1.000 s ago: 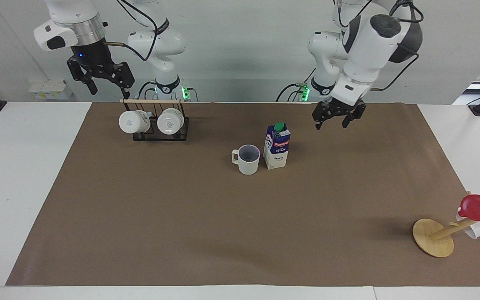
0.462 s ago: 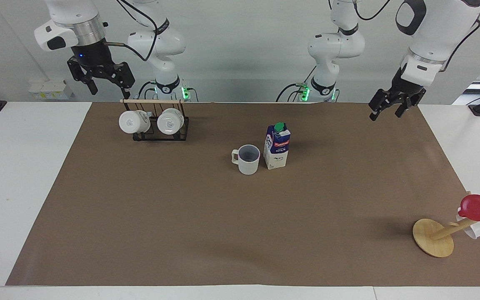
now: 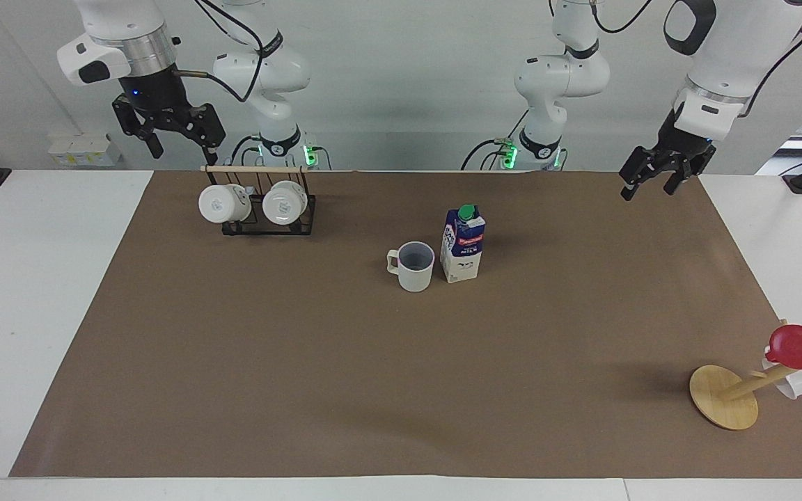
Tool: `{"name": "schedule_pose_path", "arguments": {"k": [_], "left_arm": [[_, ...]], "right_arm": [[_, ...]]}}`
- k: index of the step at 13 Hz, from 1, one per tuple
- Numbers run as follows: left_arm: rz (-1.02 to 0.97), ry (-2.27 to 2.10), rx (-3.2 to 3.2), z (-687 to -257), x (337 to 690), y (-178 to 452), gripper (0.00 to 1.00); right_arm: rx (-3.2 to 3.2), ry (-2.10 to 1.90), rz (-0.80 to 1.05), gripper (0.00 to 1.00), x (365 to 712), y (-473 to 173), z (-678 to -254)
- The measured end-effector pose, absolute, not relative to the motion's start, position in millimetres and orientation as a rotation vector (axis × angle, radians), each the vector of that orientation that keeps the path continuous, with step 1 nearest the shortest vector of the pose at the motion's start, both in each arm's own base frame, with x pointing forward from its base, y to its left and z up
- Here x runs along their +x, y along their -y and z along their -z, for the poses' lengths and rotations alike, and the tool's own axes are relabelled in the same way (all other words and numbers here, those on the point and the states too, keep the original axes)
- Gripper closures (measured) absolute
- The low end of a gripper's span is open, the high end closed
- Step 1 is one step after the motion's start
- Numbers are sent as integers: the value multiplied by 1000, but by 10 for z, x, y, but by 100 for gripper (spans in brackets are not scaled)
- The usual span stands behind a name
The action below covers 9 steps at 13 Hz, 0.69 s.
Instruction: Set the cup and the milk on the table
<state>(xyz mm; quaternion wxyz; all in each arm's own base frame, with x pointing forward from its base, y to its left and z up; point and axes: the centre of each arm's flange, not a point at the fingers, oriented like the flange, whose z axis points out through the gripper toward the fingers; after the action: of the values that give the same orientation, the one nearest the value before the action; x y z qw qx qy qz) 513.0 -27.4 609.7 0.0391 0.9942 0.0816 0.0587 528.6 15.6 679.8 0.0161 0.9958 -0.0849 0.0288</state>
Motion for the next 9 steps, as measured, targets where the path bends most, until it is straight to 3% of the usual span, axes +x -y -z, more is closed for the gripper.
{"name": "schedule_pose_path", "arguments": {"k": [9], "left_arm": [[-35, -217, 3132, -6406, 5168, 284, 0]], "right_arm": [[3097, 267, -94, 0, 5290, -145, -6799]]}}
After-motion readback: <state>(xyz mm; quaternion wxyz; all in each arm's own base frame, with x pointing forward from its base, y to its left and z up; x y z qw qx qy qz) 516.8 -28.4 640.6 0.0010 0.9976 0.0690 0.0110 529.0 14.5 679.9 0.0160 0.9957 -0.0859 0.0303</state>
